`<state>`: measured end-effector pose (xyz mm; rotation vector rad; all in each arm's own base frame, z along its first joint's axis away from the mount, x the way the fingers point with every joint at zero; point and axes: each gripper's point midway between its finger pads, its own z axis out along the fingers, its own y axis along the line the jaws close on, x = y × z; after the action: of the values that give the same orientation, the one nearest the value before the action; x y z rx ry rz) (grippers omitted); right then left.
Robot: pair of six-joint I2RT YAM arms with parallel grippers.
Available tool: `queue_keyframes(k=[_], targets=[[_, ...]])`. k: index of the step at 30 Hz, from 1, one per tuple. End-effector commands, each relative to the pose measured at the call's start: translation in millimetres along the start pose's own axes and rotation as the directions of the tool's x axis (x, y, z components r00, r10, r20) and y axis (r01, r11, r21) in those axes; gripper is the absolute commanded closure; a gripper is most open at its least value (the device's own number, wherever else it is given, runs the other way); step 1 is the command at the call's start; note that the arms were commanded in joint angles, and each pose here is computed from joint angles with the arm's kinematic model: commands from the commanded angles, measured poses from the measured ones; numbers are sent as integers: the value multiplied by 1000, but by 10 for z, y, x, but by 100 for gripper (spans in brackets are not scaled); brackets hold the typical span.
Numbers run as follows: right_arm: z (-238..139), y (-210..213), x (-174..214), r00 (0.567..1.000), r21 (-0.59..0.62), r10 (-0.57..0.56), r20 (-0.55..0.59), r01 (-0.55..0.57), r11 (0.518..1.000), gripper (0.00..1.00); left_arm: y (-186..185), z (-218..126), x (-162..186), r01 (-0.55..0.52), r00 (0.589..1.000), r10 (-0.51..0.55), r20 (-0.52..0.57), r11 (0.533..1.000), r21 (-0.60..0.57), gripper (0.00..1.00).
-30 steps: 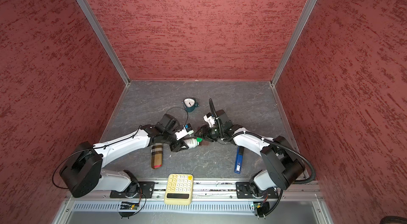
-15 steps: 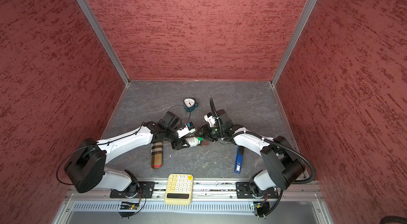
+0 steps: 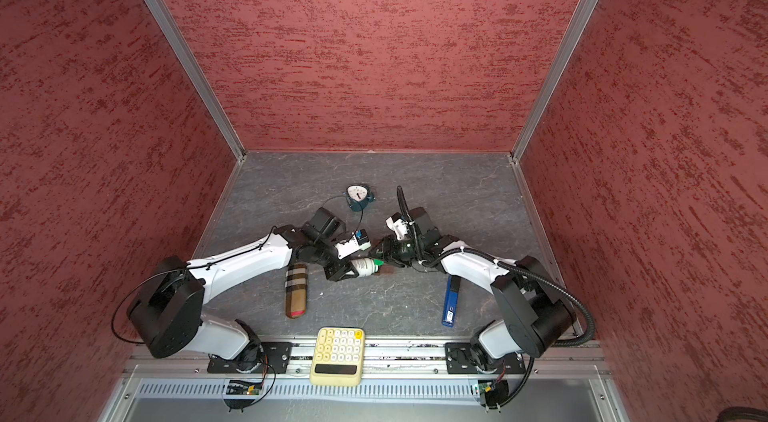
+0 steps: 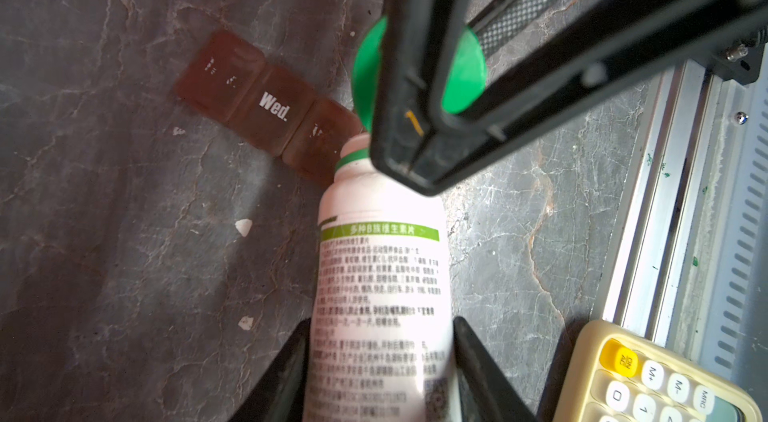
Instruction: Sort the pills into containers
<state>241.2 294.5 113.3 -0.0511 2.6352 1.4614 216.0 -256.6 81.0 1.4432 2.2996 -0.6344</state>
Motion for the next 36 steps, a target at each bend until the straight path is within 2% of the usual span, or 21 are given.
queue_keyframes(k=[1,36], targets=[[-3,66,-36,999,-33,-33,16,34,999,54,17,15,-26,-18,1000,18,-23,1000,1,100],[-25,24,-20,999,-27,-29,31,30,999,55,15,59,-52,-39,991,40,-124,999,8,100]])
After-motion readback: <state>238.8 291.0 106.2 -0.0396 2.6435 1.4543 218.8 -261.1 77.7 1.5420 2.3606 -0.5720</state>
